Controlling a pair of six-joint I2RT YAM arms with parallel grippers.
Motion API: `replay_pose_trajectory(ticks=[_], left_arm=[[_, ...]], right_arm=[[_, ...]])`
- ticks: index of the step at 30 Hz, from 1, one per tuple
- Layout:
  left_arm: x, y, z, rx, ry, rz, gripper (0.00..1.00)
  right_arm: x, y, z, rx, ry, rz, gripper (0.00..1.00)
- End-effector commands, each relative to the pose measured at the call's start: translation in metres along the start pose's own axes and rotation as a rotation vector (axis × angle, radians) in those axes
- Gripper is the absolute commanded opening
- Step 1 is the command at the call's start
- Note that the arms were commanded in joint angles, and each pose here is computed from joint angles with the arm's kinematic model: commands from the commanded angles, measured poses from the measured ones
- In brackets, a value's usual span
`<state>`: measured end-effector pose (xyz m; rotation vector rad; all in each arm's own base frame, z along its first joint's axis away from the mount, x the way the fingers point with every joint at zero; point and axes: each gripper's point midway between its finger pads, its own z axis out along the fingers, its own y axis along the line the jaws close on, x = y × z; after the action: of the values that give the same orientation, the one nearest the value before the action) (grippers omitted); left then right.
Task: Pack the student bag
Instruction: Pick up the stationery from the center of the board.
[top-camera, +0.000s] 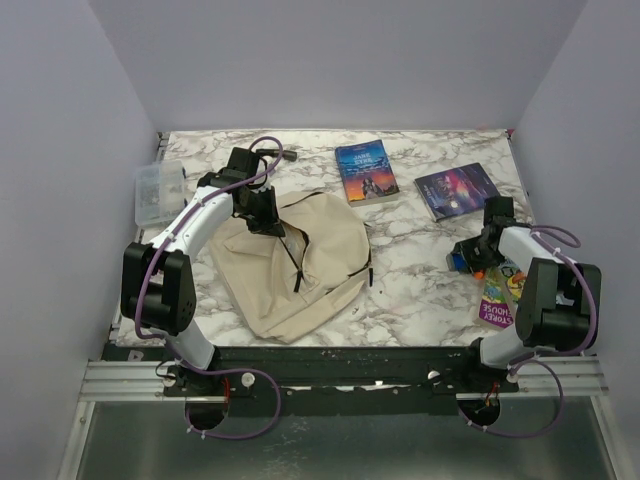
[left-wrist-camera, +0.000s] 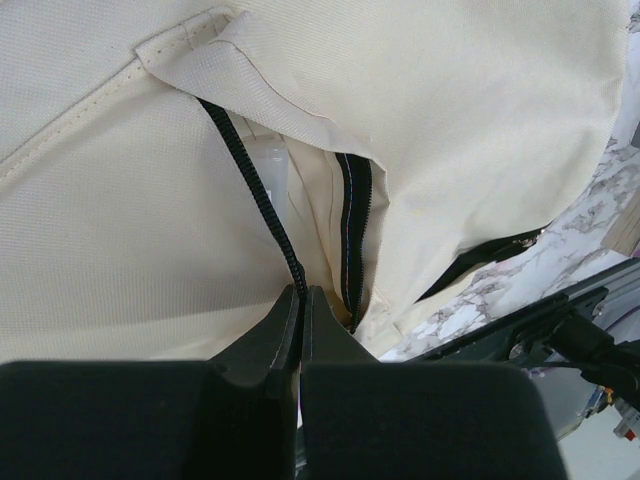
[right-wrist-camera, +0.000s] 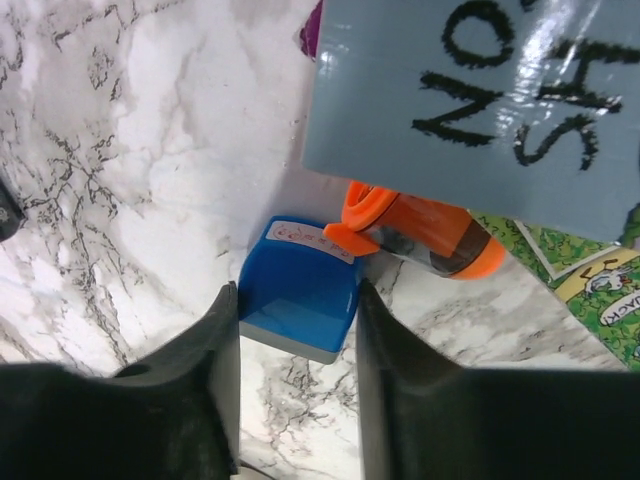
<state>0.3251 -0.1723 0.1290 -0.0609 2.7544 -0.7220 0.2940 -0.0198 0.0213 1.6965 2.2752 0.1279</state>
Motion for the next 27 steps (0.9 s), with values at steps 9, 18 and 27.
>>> replay_pose_trajectory(ticks=[9,18,27], left_arm=[[-0.005,-0.008,-0.008,0.002,-0.044,0.047,0.00],[-0.003,-0.003,-0.003,-0.028,-0.034,0.054,0.00],[0.001,0.002,0.003,-0.062,-0.022,0.065,0.00]], right_arm=[[0.053,0.062,-0.052,-0.326,-0.085,-0.425,0.11],[0.202,0.146,-0.146,-0.829,-0.042,-0.922,0.14],[0.341,0.172,-0.149,-0.922,0.093,-1.183,0.15]])
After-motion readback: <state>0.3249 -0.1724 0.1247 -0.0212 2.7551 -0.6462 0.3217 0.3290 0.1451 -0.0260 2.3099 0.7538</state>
